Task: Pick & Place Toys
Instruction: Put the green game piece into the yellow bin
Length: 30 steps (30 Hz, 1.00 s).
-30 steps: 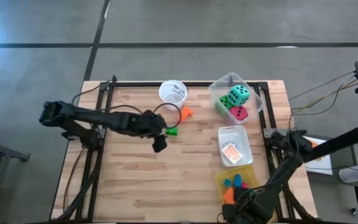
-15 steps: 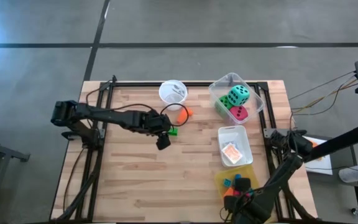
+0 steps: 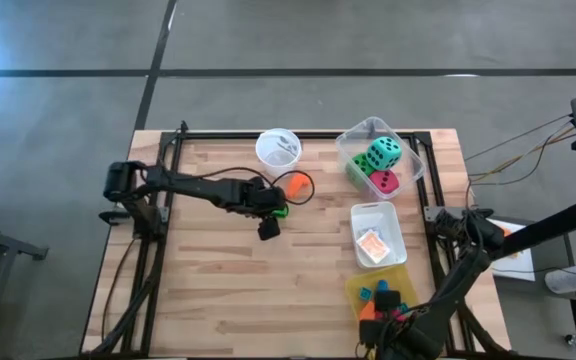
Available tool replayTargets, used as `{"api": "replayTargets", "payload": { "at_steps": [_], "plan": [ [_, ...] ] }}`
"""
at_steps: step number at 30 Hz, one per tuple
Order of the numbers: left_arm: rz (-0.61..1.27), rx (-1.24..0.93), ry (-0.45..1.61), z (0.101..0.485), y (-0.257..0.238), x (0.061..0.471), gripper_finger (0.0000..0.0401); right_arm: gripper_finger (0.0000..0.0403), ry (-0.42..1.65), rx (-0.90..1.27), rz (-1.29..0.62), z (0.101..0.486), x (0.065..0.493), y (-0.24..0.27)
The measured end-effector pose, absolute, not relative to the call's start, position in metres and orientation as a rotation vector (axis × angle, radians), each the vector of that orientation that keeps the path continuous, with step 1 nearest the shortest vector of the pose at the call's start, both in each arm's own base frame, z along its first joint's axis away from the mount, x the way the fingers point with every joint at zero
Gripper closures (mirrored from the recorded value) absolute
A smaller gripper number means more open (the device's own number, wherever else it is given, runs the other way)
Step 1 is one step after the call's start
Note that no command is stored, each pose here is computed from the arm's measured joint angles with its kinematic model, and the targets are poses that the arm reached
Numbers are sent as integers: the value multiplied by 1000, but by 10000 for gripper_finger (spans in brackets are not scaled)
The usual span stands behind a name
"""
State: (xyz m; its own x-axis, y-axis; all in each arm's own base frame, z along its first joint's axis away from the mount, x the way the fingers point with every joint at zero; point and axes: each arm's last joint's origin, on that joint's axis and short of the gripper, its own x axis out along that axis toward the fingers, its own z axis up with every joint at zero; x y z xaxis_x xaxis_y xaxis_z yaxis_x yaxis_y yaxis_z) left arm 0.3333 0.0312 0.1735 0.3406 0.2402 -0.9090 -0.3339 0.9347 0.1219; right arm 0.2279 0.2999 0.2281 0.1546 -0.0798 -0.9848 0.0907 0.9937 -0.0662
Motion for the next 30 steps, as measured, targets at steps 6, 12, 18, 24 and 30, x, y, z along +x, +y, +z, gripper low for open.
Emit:
{"api": "replayTargets", "payload": {
  "at_steps": [6, 12, 18, 24, 30],
  "plan": [
    [391, -86, 1201, 162, 45, 346, 108, 45, 1328, -13, -134, 234, 229, 303],
    [340, -34, 1266, 146, 46, 349, 108, 45, 1304, -8, -128, 234, 230, 304],
    [283, -20, 1318, 131, 45, 351, 108, 45, 1278, -8, -129, 235, 231, 305],
    [263, -17, 1331, 127, 44, 352, 122, 45, 1251, 2, -124, 235, 232, 307],
    [270, -70, 1330, 126, 42, 352, 192, 45, 1225, -3, -131, 235, 233, 307]
  ]
}}
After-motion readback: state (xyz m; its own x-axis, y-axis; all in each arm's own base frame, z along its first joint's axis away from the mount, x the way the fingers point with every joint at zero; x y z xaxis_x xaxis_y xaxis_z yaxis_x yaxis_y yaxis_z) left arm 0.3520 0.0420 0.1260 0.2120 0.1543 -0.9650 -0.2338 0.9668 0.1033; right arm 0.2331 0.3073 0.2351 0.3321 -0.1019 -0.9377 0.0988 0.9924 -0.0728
